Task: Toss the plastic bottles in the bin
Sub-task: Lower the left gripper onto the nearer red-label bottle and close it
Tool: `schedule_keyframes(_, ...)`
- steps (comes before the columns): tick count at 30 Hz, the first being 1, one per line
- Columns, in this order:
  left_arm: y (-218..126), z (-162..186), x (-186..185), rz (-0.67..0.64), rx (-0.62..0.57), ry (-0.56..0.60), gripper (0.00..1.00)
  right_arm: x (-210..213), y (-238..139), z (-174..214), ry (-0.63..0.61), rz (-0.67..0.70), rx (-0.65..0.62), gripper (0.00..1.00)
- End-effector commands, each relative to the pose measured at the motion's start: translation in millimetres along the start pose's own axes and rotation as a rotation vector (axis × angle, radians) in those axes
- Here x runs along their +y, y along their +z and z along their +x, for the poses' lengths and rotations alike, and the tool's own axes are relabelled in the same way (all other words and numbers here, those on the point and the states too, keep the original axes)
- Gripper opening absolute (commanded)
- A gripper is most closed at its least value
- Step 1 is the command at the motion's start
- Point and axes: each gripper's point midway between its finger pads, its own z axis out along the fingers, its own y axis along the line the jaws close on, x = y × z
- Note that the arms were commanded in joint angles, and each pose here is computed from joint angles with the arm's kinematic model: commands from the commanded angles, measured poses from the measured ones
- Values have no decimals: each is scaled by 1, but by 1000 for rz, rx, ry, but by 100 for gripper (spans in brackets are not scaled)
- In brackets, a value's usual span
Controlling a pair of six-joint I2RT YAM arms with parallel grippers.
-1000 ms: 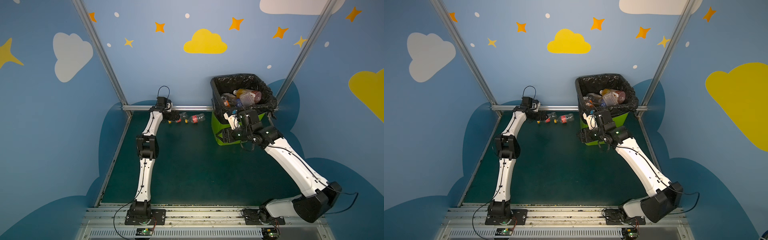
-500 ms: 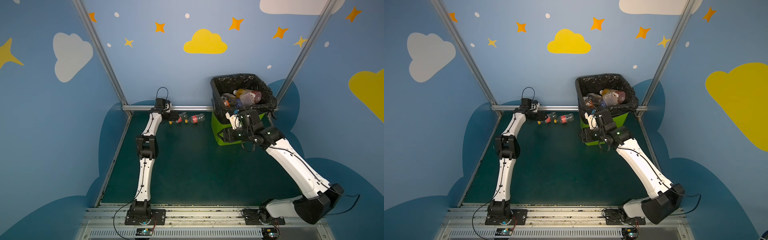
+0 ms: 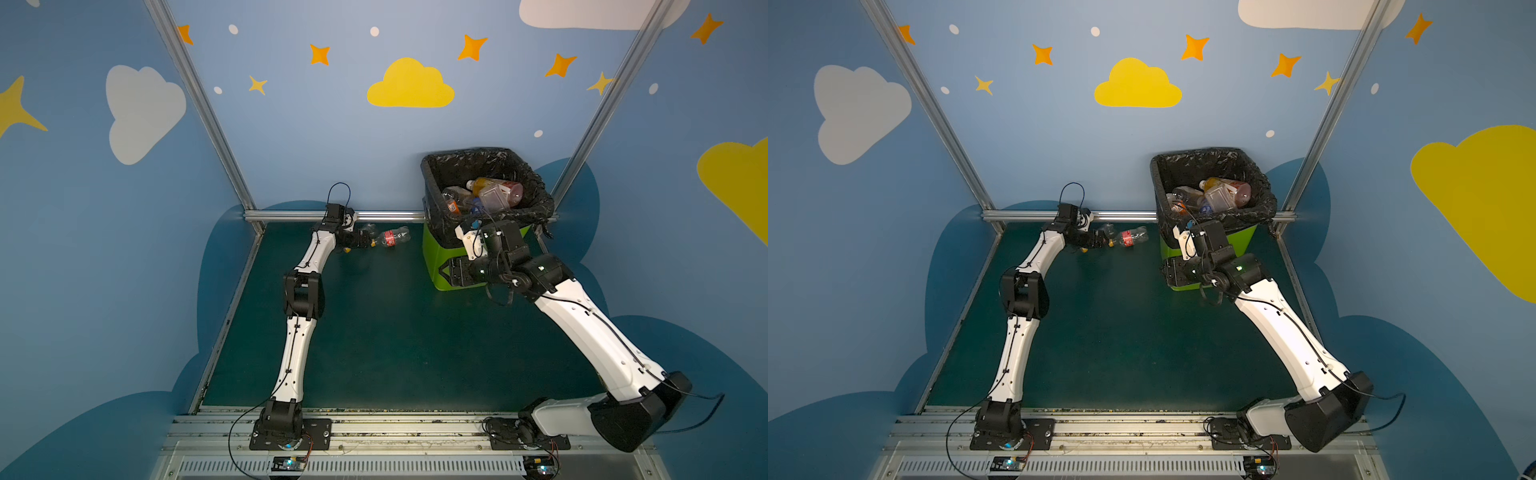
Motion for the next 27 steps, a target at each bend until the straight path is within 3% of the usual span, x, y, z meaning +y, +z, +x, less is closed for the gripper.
schedule_keyframes(1, 5, 2, -3, -1, 7, -1, 100, -4, -14, 7, -6, 28, -4, 73)
schedule_keyframes(27, 2, 16, -10, -77, 63, -62, 92, -18, -41, 24, -25, 80, -35, 74)
